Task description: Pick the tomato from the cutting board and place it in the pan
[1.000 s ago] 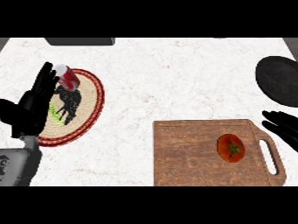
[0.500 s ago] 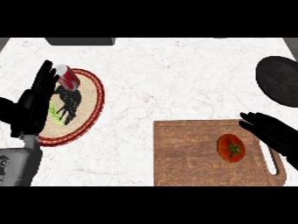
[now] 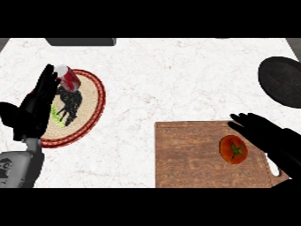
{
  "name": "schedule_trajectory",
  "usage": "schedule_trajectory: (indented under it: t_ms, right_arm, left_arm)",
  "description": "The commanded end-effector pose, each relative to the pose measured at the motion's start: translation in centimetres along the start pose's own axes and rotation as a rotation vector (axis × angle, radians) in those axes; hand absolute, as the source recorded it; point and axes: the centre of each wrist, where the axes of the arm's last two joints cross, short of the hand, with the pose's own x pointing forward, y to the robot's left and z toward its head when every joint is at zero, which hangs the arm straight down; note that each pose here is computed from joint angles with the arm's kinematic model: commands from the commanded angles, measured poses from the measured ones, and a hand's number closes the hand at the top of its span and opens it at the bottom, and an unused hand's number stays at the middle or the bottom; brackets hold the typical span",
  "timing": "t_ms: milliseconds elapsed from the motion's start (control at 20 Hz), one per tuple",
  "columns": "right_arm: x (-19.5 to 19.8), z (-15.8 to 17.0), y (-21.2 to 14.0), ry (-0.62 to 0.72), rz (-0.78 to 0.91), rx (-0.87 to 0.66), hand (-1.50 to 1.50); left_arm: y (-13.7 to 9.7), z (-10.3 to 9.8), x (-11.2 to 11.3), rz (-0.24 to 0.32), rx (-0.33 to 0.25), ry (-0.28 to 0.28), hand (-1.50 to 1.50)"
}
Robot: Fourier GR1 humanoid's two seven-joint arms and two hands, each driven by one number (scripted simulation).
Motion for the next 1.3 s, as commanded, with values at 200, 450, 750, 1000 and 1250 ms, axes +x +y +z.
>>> schedule_trajectory:
  t_ms: [200, 450, 750, 1000, 1250]
  right_arm:
    - [1.2, -1.1, 1.8, 0.093, 0.122, 0.052, -1.5]
    - [1.0, -3.9, 0.9, 0.092, 0.134, 0.078, -1.5]
    - [0.7, -5.4, 3.8, 0.103, 0.152, 0.098, -1.5]
    - [-0.1, -5.3, 3.9, 0.135, 0.165, 0.124, -1.5]
    - [-1.9, -6.8, 5.2, 0.143, 0.142, 0.17, -1.5]
  left_arm:
    - [-0.4, 0.9, 0.2, 0.016, -0.001, -0.002, 0.0]
    - [-0.5, -0.5, 0.8, -0.013, 0.017, 0.002, 0.0]
    - [-1.0, 0.4, 0.6, -0.001, 0.01, -0.012, 0.0]
    - [0.3, 0.2, 0.6, 0.0, 0.003, -0.004, 0.0]
    - [-1.6, 0.3, -0.7, -0.001, 0.006, 0.014, 0.0]
